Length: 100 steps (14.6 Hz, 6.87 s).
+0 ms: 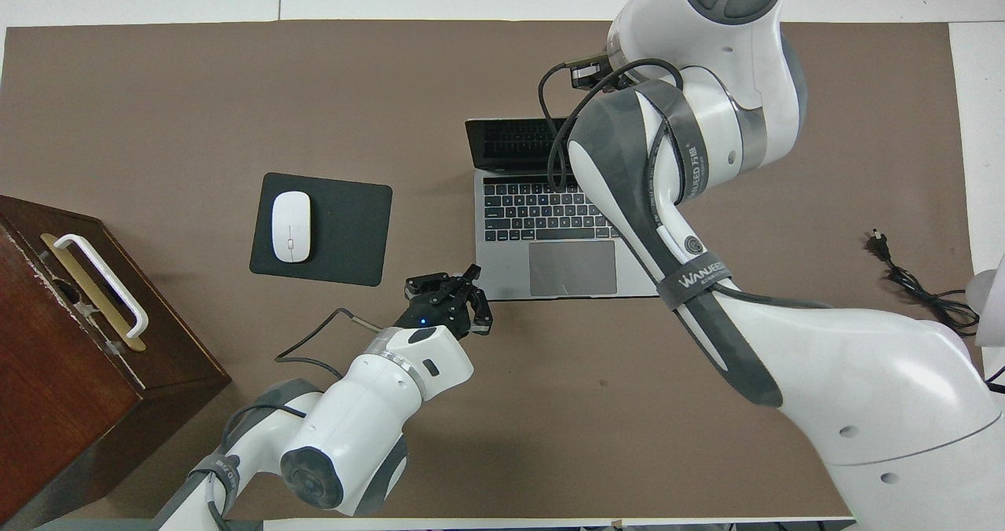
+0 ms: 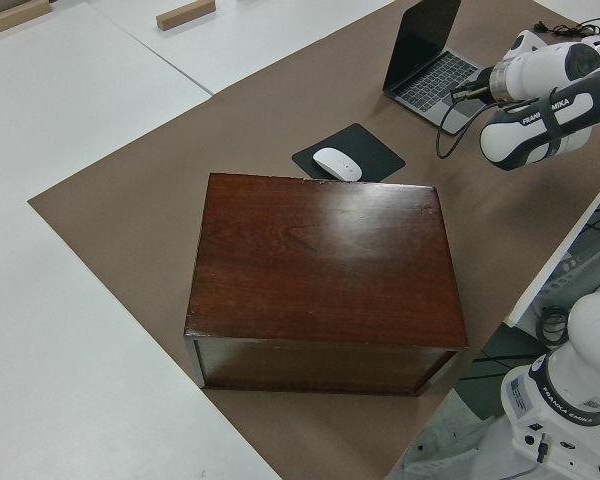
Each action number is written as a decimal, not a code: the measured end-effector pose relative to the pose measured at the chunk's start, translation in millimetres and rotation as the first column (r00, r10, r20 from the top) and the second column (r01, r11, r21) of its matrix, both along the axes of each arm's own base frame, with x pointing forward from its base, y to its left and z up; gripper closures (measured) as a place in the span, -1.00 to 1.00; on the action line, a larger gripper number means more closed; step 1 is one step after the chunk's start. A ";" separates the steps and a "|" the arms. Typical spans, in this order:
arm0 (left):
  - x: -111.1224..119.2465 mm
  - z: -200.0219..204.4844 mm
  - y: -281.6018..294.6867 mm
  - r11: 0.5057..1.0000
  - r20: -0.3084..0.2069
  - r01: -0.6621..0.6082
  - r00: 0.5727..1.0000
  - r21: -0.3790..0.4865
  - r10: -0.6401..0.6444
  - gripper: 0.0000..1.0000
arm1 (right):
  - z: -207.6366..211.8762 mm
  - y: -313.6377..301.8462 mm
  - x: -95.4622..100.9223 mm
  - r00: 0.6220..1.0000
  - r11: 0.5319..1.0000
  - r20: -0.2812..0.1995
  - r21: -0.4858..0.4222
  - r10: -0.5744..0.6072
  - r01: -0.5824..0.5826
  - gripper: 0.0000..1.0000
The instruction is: Close laptop with both arms
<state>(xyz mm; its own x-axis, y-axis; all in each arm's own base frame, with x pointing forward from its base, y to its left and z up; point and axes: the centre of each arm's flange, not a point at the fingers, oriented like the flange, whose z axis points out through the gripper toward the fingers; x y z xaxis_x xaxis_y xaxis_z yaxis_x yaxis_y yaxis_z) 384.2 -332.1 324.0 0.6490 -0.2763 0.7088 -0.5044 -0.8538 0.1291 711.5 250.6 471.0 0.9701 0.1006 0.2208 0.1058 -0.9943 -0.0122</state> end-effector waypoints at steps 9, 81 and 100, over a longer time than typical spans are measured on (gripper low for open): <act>15.3 -36.5 -16.6 0.998 -0.010 0.033 0.999 0.053 -0.033 0.98 | -5.6 -0.3 -0.8 1.000 1.000 -0.011 -0.004 0.000 0.000 0.98; -4.4 59.4 45.2 0.980 -0.356 0.049 0.934 0.195 0.024 0.98 | 101.5 -307.6 -135.8 0.959 0.998 -0.274 -0.007 -0.066 0.067 -1.00; 68.2 238.3 212.6 0.932 -0.574 0.107 0.810 0.346 0.120 0.98 | 94.1 -292.8 -135.1 0.963 0.997 -0.259 -0.009 -0.076 0.076 -1.00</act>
